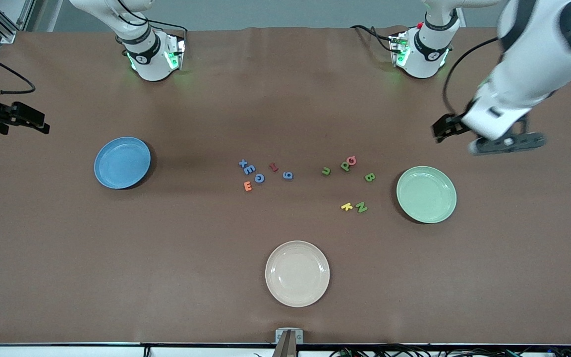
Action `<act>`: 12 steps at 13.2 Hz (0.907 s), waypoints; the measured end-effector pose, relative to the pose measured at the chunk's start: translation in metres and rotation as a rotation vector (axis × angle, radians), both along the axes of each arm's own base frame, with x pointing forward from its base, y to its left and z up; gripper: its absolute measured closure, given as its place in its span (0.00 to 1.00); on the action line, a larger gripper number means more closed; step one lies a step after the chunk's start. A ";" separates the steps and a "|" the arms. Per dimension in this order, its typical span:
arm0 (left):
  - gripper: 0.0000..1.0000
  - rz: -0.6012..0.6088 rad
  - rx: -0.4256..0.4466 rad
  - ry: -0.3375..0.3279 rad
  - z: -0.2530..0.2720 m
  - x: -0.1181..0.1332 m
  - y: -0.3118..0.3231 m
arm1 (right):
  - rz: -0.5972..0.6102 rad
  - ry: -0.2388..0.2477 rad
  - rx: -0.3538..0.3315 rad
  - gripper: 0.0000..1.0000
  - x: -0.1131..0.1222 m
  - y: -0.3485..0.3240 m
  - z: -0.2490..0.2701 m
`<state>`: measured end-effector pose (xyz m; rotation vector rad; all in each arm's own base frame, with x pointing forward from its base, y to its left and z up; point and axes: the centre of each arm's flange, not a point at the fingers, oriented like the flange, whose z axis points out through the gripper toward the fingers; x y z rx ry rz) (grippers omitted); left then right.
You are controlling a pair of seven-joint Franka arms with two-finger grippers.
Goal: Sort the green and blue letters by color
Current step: 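Move the left gripper toward the green B while the right gripper moves out, then grasp the green B with the left gripper while the right gripper reaches letters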
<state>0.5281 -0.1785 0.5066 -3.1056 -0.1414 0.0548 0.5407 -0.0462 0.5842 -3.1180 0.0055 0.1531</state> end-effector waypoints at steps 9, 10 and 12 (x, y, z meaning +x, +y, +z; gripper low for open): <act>0.03 0.304 -0.086 -0.005 -0.225 -0.034 -0.062 | 0.002 0.085 -0.027 0.00 0.056 0.091 -0.099; 0.08 0.336 -0.084 -0.002 -0.242 -0.036 -0.063 | -0.027 0.078 -0.038 0.00 0.056 0.120 -0.105; 0.16 0.372 -0.036 -0.009 -0.270 -0.039 -0.065 | -0.078 0.062 -0.043 0.00 0.048 0.175 -0.125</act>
